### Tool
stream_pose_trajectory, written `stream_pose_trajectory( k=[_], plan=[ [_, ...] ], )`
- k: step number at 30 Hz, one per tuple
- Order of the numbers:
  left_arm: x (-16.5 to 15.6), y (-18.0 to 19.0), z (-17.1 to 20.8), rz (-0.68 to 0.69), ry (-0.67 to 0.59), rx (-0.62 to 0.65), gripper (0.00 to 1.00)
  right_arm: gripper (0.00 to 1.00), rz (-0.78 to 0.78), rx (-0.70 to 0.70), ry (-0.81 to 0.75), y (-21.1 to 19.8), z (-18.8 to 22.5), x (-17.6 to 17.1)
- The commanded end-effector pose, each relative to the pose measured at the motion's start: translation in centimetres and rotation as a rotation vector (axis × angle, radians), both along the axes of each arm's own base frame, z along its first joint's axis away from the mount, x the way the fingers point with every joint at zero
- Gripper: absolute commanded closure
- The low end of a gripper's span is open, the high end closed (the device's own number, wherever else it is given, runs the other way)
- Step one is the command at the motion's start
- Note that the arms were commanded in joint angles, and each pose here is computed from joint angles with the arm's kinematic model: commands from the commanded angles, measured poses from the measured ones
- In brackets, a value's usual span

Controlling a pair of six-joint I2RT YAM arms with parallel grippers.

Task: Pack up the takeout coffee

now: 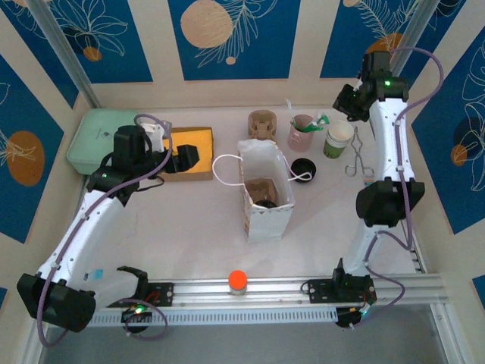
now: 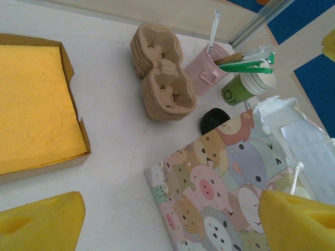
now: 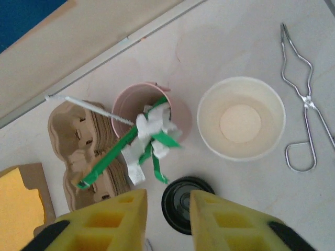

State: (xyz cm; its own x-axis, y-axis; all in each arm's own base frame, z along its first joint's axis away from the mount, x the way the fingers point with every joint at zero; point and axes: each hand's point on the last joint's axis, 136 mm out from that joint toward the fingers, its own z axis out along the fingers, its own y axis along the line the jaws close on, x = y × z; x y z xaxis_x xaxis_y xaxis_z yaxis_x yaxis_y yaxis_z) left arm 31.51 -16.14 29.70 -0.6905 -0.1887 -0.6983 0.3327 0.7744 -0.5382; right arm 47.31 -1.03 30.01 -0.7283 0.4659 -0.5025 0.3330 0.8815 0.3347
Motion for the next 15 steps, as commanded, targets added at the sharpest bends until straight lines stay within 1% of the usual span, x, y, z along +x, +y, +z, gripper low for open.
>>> stream_pose_trajectory(
  k=[1,6,15],
  plan=[
    [-0.4,0.1,0.6,-0.009,-0.019,-0.022,0.14,0.68,0.057,0.005,0.057,0.8,-0.9,0.6],
    [-0.6,0.1,0.7,-0.011,-0.016,-0.025,0.14,0.68,0.097,-0.026,0.102,1.4,-2.9,2.4],
    [-0.5,0.2,0.5,-0.008,-0.012,-0.018,0.14,0.68,0.136,-0.051,0.140,2.2,-5.7,4.1]
  ],
)
